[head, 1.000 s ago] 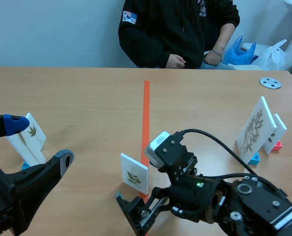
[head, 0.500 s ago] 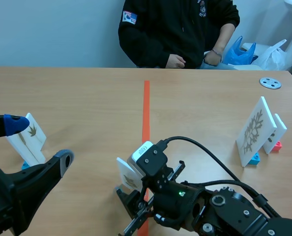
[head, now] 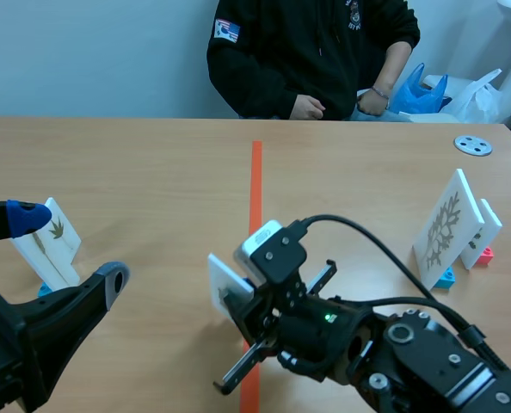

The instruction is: Sort the leaf by its shape. The table is split by an orange tape line. A compound leaf with several leaflets goes to the left side, a simple leaf with one blade goes to the right side. Return to the home posture when a red brick is placed on the table.

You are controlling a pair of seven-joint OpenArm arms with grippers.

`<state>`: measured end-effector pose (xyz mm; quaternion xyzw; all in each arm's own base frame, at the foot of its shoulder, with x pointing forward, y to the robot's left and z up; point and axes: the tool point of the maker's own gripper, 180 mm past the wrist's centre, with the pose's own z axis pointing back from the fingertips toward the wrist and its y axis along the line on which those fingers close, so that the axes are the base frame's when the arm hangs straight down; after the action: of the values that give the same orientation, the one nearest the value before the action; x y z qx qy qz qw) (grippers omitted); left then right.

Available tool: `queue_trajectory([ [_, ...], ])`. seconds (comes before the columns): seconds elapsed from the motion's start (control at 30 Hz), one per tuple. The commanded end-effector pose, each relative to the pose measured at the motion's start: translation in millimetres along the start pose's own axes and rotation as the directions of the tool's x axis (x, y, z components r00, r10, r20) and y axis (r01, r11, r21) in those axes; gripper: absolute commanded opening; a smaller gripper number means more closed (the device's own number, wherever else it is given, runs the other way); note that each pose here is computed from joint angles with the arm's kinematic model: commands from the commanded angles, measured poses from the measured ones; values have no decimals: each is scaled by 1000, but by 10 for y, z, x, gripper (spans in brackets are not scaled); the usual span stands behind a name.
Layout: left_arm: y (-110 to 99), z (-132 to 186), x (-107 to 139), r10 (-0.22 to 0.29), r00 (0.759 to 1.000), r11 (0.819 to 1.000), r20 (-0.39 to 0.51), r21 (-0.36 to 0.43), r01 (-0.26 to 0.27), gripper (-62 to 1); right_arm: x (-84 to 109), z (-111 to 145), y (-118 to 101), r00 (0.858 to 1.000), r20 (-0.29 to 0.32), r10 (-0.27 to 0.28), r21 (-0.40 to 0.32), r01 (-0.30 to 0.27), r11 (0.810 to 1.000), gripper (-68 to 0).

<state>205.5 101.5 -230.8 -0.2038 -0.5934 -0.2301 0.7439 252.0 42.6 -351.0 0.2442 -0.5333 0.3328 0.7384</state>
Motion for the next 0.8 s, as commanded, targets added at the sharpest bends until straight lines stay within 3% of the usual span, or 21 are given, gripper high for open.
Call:
queue_trajectory([
  [0.0, -21, -18, 91, 1, 999, 1000, 33, -3, -1, 14, 211, 67, -103, 999, 49, 10, -33, -8, 999, -660],
  [0.13, -21, -18, 91, 1, 999, 1000, 33, -3, -1, 14, 322, 253, -261, 998, 70, -4, -108, 12, 994, -660],
  [0.33, -21, -18, 91, 1, 999, 1000, 33, -3, -1, 14, 320, 604, -556, 998, 61, -30, -235, 43, 971, -660],
  [0.5, -21, -18, 91, 1, 999, 1000, 33, -3, -1, 14, 210, 898, -911, 993, 67, -98, -356, 115, 927, -660],
  [0.63, -21, -18, 91, 1, 999, 1000, 33, -3, -1, 14, 127, 1068, -1177, 991, 65, -118, -431, 134, 892, -660],
  [0.77, -20, -18, 92, 1, 999, 1000, 33, -3, -1, 14, -52, 1116, -1374, 989, 38, -143, -474, 144, 869, -660],
])
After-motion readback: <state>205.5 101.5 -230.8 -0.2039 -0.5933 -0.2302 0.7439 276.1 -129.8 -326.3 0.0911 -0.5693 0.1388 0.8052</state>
